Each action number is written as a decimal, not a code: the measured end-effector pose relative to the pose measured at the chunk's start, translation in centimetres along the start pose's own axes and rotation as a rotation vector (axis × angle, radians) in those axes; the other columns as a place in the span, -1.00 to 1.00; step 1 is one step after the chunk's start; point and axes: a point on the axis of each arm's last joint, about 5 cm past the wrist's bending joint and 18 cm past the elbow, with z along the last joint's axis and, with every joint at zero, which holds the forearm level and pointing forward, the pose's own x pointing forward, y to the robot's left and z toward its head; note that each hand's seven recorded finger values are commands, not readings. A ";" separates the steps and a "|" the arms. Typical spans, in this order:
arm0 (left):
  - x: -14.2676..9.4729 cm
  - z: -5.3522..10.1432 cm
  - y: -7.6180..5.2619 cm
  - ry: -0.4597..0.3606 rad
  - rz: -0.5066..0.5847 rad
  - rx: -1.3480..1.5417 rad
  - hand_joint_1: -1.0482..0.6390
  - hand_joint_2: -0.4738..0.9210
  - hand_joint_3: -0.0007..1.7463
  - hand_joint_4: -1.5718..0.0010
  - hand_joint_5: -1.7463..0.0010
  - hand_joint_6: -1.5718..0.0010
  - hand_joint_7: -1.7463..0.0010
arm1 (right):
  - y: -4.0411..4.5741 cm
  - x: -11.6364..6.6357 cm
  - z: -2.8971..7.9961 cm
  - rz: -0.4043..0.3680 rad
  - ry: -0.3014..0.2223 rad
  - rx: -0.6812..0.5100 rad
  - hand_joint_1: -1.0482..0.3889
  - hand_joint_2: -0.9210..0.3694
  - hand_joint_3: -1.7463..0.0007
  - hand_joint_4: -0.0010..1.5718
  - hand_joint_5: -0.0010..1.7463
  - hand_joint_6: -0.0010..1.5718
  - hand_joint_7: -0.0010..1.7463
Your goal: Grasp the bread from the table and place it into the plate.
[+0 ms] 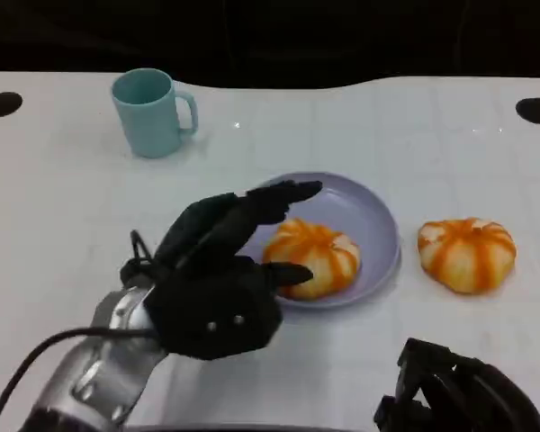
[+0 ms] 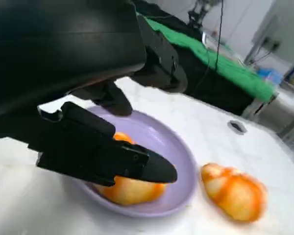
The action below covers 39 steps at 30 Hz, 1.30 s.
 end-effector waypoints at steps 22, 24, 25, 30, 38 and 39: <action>-9.2 -0.5 -3.0 0.067 0.060 -0.871 -0.51 1.00 -0.76 0.05 -1.00 0.32 -1.00 | 0.05 0.1 0.0 0.003 0.003 -0.001 -0.53 -1.00 0.75 0.12 0.81 0.00 0.53; -9.8 -0.5 -3.1 0.073 0.047 -0.918 -0.48 1.00 -0.76 0.03 -1.00 0.30 -1.00 | 0.06 0.1 0.0 0.004 0.003 -0.001 -0.52 -1.00 0.76 0.13 0.81 0.00 0.53; -10.1 -0.5 -3.3 0.076 0.040 -0.940 -0.44 1.00 -0.76 0.01 -1.00 0.30 -1.00 | 0.06 0.1 0.0 0.004 0.003 -0.001 -0.53 -1.00 0.76 0.13 0.81 0.00 0.53; -11.4 -0.8 -4.1 0.121 0.027 -1.042 -0.39 1.00 -0.75 -0.04 -1.00 0.30 -1.00 | 0.07 0.1 0.0 0.005 0.002 -0.001 -0.53 -1.00 0.76 0.13 0.81 0.00 0.54; -11.8 -1.0 -4.6 0.109 0.028 -1.114 -0.42 1.00 -0.77 -0.11 -1.00 0.26 -1.00 | 0.00 0.0 0.0 0.002 0.003 -0.004 -0.53 -1.00 0.75 0.13 0.83 -0.01 0.55; -11.9 -1.1 -4.6 0.110 0.023 -1.117 -0.42 0.99 -0.78 -0.11 -1.00 0.26 -1.00 | -0.02 0.0 0.1 0.001 0.003 -0.005 -0.53 -1.00 0.75 0.12 0.83 -0.01 0.55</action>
